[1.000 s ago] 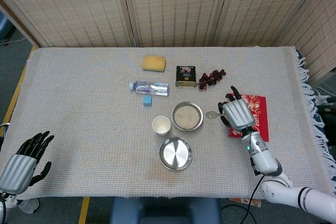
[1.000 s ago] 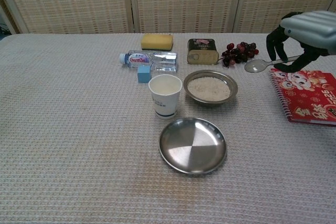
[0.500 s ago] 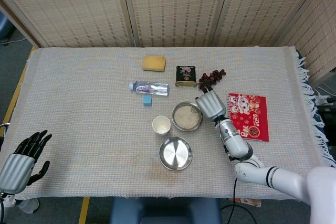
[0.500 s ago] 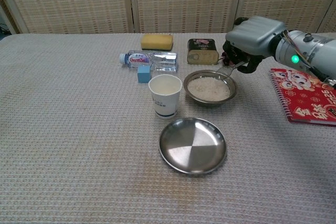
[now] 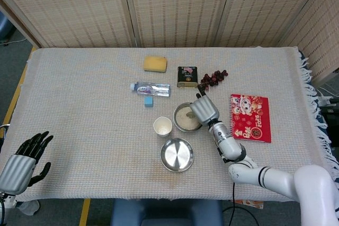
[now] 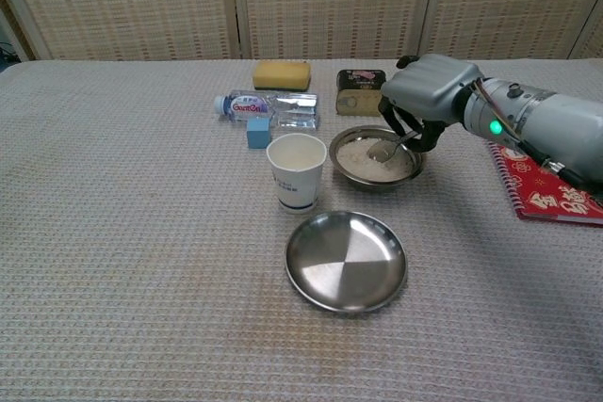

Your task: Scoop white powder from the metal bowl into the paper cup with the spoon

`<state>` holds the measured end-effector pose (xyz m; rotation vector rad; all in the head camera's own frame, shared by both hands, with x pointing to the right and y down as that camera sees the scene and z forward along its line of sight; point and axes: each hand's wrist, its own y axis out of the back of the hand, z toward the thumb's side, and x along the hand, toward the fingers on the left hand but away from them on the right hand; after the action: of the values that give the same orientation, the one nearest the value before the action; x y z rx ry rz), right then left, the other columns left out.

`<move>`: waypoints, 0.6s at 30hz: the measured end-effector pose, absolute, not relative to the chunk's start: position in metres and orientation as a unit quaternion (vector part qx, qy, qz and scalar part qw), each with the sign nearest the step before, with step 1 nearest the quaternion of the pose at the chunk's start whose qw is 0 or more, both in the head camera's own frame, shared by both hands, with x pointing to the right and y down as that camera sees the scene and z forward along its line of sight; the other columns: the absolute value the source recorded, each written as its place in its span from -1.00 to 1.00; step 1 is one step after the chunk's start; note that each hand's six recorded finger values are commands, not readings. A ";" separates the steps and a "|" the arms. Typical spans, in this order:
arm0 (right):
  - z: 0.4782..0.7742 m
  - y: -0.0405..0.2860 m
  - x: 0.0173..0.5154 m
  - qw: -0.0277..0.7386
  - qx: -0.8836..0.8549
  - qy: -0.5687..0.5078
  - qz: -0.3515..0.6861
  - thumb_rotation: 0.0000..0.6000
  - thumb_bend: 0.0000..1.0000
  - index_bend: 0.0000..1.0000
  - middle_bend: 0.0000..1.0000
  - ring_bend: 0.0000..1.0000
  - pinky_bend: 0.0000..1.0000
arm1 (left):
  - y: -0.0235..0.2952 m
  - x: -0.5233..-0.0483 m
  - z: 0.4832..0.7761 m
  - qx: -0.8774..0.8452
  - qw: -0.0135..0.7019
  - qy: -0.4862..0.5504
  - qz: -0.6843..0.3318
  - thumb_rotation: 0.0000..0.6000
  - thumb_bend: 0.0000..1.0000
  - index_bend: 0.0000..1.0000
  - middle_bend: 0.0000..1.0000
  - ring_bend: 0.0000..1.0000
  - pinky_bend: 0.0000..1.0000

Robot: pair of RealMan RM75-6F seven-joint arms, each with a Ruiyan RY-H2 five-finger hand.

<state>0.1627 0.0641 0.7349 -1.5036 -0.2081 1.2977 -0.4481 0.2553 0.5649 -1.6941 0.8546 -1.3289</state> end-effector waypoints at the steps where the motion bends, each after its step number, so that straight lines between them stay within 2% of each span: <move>1: 0.736 0.065 0.163 0.535 -0.638 -0.090 0.546 1.00 -0.33 0.96 0.23 -0.51 -0.94 | 0.256 -0.448 0.565 -0.670 0.400 0.337 -0.526 1.00 -0.12 -1.00 -1.00 -0.90 -0.66; 7: 0.737 0.066 0.163 0.492 -0.670 -0.119 0.543 1.00 -0.33 0.96 0.23 -0.50 -0.94 | 0.255 -0.448 0.565 -0.669 0.400 0.339 -0.526 1.00 -0.12 -1.00 -1.00 -0.90 -0.66; 18: 0.744 0.064 0.174 0.355 -0.736 -0.194 0.542 1.00 -0.33 0.96 0.23 -0.50 -0.94 | 0.255 -0.449 0.563 -0.668 0.401 0.343 -0.524 1.00 -0.12 -1.00 -1.00 -0.90 -0.66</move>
<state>0.1741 0.0644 0.7438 -1.9029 -0.5006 1.4013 -0.4486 0.2548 0.5634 -1.6898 0.8665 -1.3259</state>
